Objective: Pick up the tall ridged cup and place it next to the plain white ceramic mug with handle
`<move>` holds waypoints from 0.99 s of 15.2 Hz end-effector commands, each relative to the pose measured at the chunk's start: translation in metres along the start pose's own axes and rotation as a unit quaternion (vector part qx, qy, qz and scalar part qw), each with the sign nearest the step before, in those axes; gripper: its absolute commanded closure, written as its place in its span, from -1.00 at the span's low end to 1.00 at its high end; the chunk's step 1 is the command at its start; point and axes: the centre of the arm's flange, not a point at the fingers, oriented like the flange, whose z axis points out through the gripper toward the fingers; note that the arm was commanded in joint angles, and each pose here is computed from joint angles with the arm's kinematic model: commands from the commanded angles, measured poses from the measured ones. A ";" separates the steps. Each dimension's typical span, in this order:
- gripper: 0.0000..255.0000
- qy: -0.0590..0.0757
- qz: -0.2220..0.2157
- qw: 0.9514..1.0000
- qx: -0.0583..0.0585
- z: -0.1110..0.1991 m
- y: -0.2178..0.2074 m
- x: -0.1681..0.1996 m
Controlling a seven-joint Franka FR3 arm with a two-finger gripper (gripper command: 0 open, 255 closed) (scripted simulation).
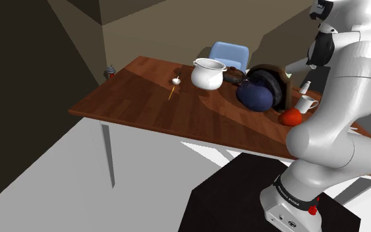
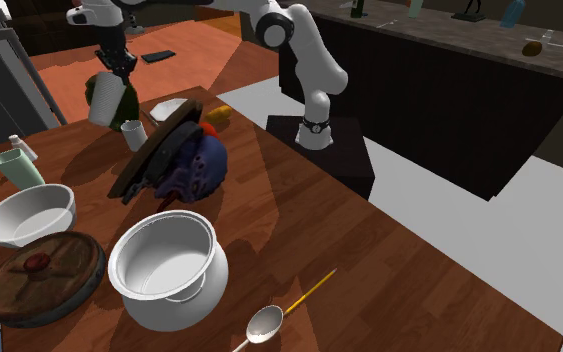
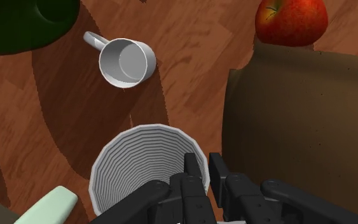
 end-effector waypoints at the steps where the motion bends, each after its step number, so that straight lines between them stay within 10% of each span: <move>1: 1.00 0.000 0.000 1.000 0.000 0.010 -0.001 0.000; 15: 1.00 0.000 0.000 1.000 0.000 0.084 -0.008 -0.002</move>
